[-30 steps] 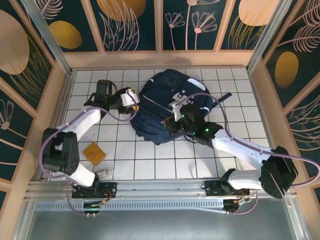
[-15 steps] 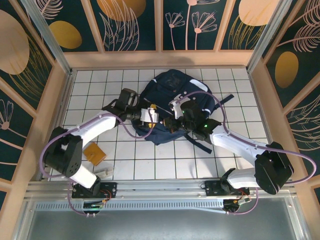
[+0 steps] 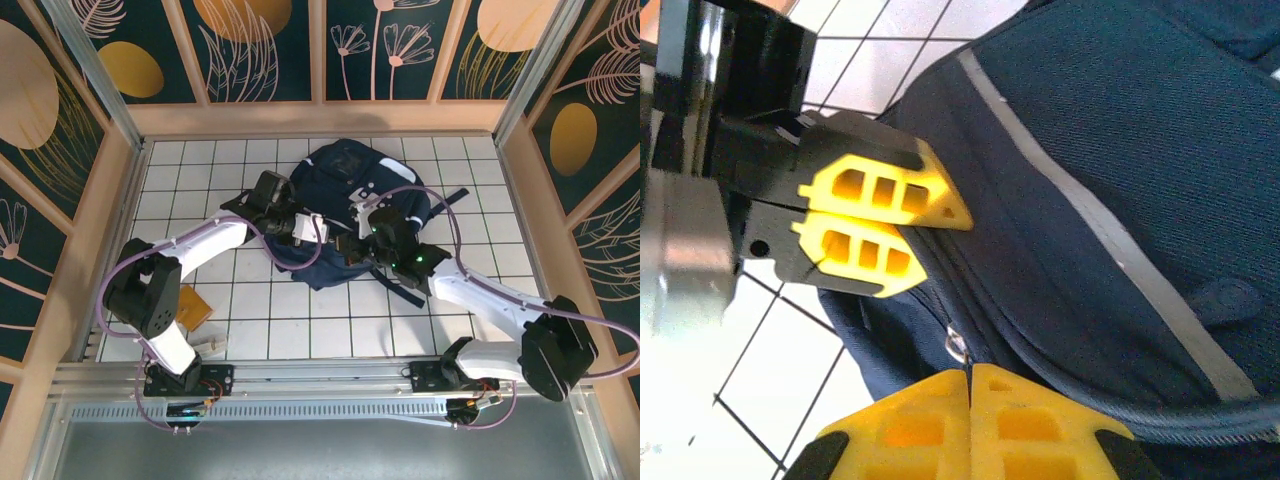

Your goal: Pack the student bag

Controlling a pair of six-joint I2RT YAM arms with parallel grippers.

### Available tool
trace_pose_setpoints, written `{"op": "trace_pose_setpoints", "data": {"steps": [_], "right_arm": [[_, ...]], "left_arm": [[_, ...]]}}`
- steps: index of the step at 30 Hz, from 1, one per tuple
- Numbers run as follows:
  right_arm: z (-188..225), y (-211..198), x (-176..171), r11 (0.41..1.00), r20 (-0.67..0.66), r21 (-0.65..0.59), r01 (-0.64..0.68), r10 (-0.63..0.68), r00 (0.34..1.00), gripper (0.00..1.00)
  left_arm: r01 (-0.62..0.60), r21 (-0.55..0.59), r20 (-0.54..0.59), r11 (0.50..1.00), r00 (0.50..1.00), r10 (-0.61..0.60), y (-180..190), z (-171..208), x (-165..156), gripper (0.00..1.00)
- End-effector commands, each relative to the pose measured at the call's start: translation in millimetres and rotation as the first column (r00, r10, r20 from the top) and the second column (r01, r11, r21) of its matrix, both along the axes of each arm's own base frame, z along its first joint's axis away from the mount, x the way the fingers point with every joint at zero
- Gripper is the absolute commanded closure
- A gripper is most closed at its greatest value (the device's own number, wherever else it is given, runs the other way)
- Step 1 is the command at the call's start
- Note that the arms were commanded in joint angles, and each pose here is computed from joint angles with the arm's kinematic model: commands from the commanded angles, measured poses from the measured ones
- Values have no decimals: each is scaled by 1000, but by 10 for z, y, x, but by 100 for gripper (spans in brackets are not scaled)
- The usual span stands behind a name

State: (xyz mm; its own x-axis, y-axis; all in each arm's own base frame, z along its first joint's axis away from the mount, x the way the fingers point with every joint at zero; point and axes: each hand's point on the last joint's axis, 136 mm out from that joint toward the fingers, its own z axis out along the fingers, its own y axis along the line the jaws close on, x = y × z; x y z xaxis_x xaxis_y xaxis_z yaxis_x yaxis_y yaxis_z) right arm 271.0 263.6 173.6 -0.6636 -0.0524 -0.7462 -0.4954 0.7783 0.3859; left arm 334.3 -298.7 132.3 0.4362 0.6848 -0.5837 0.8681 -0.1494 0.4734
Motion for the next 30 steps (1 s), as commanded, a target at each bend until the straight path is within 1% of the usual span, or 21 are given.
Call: {"op": "trace_pose_setpoints", "data": {"steps": [1, 4, 7, 8, 12, 16, 19, 21, 22, 23, 24, 25, 26, 27, 28, 30], "right_arm": [[-80, -437, 120, 983, 21, -71, 170, -169, 985, 100], [-106, -713, 202, 960, 39, -100, 262, -259, 965, 100], [-123, -1007, 317, 929, 51, -93, 357, -354, 934, 100], [-112, -1137, 387, 911, 62, -91, 403, -399, 915, 100], [-124, -1421, 582, 863, 69, -86, 498, -494, 867, 100], [-157, -1474, 637, 852, 56, -93, 515, -512, 857, 100], [-246, -1599, 731, 832, 43, -95, 546, -545, 837, 100], [-266, -1637, 852, 836, 31, -69, 545, -544, 839, 100], [-238, -1596, 919, 851, 19, -44, 523, -523, 852, 100], [-202, -1425, 929, 900, 2, -9, 436, -436, 900, 100], [-136, -1119, 863, 964, -13, 38, 264, -264, 965, 87], [-103, -889, 754, 992, -24, 54, 118, -117, 993, 69], [-122, -764, 657, 999, -34, 30, 27, -26, 999, 61], [-180, -649, 532, 997, -51, -32, -68, 66, 997, 56], [-254, -571, 388, 981, -80, -86, -173, 166, 983, 53], [-411, -580, 218, 953, -166, -146, -266, 242, 956, 51]], "left_arm": [[-54, -119, 13, 991, 998, 56, 134, 407, 161, 100], [-72, -151, 24, 986, 997, 76, 242, 461, 169, 100], [-67, -170, 6, 983, 998, 69, 322, 439, 133, 100], [-61, -170, 7, 984, 998, 63, 333, 419, 106, 100], [-43, -175, 9, 984, 999, 45, 346, 401, 27, 100], [-95, -157, -1, 983, 995, 95, 398, 383, 85, 100], [-48, -173, 17, 984, 998, 52, 389, 400, -18, 100], [-39, -195, 15, 980, 999, 42, 375, 412, -58, 100], [-43, -198, 8, 979, 999, 45, 373, 409, -59, 100], [-44, -196, 0, 980, 999, 45, 373, 398, -63, 100], [-51, -193, -10, 980, 999, 50, 374, 387, -61, 100], [-58, -194, -16, 979, 998, 56, 377, 400, -54, 100], [-58, -193, -18, 980, 998, 55, 378, 403, -60, 100], [-52, -196, -20, 979, 999, 49, 374, 418, -74, 100], [-45, -201, -24, 979, 999, 41, 368, 433, -94, 100], [-35, -203, -36, 979, 999, 28, 367, 433, -120, 100]]}}
